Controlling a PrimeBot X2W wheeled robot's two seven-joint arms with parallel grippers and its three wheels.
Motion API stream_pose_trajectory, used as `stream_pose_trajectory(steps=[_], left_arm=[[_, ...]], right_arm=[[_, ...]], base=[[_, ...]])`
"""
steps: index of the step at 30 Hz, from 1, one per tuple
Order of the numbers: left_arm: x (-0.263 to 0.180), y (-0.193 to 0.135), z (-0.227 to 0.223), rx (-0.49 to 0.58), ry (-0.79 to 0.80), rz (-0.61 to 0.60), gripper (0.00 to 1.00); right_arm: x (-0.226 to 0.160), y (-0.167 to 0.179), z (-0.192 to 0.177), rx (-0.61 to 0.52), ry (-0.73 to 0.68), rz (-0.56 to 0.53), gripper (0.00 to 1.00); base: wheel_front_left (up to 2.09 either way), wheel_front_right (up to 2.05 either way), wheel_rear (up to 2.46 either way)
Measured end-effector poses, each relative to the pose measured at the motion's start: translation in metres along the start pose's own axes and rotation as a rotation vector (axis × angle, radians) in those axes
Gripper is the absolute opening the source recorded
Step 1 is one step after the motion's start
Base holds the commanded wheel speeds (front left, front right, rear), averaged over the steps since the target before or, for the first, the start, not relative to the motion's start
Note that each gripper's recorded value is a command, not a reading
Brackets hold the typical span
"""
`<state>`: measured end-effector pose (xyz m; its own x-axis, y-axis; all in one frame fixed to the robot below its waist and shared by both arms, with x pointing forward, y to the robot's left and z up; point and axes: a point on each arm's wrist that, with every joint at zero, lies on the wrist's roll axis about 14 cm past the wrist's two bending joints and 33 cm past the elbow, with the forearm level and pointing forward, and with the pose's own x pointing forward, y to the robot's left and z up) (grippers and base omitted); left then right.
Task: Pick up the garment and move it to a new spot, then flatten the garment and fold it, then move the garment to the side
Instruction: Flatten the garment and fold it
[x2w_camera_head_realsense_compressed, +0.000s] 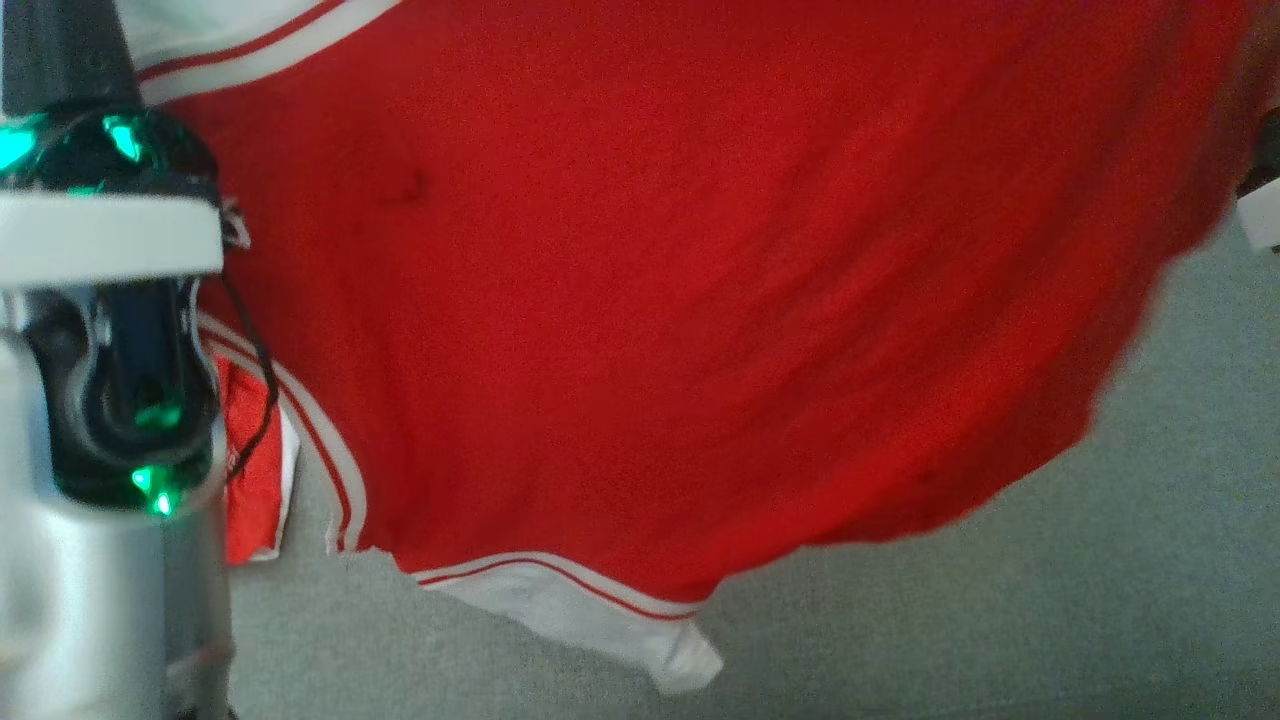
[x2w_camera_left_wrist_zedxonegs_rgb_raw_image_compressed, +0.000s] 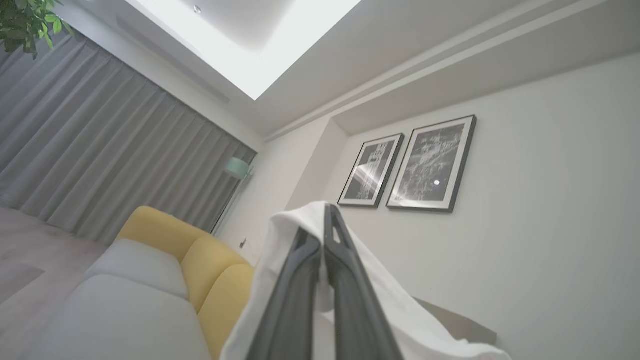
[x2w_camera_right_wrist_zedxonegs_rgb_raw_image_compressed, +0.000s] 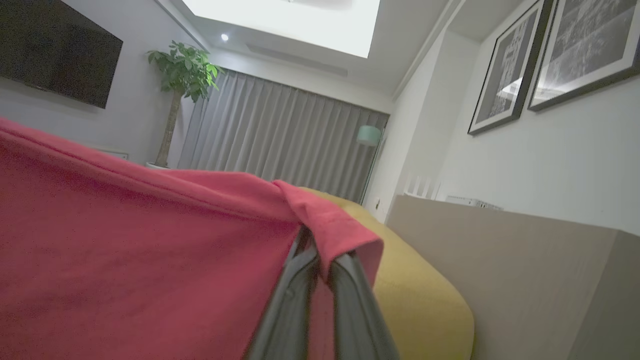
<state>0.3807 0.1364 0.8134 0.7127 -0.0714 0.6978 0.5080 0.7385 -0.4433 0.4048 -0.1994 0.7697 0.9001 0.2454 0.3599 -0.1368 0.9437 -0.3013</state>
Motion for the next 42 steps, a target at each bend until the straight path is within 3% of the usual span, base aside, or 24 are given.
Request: stream_pose_trajectory(steps=[5,8,16,23,29,35,39,42], left_arm=[[0.019,0.033,-0.039,0.027,0.128,0.067,0.0],[0.044,0.054,-0.061,0.05,0.166,0.078,0.0],[0.112,0.102,-0.099,0.089,0.125,0.082,0.0],[0.128,0.15,-0.144,0.116,0.138,0.116,0.0],[0.093,0.188,-0.186,0.184,0.278,0.153,0.0],[0.002,0.227,-0.238,0.263,0.536,0.222,0.0],[-0.058,0.244,-0.245,0.286,0.652,0.284,0.0],[-0.102,0.247,-0.242,0.32,0.749,0.299,0.0]], right_arm=[[0.019,0.006,-0.037,0.079,0.114,0.033,0.0],[0.054,0.012,-0.051,0.02,0.138,0.068,0.0],[0.152,-0.005,-0.063,0.018,0.041,0.036,0.0],[0.2,-0.007,-0.122,0.125,-0.001,-0.019,0.0],[0.194,0.034,-0.21,0.258,0.17,0.015,0.0],[0.139,0.083,-0.301,0.367,0.454,0.067,0.0],[0.099,0.108,-0.328,0.398,0.591,0.116,0.0],[0.069,0.108,-0.339,0.405,0.684,0.125,0.0]], base=[[0.0,0.0,0.0],[0.0,0.0,0.0],[0.0,0.0,0.0],[0.0,0.0,0.0],[0.0,0.0,0.0],[0.0,0.0,0.0],[0.0,0.0,0.0],[0.0,0.0,0.0]])
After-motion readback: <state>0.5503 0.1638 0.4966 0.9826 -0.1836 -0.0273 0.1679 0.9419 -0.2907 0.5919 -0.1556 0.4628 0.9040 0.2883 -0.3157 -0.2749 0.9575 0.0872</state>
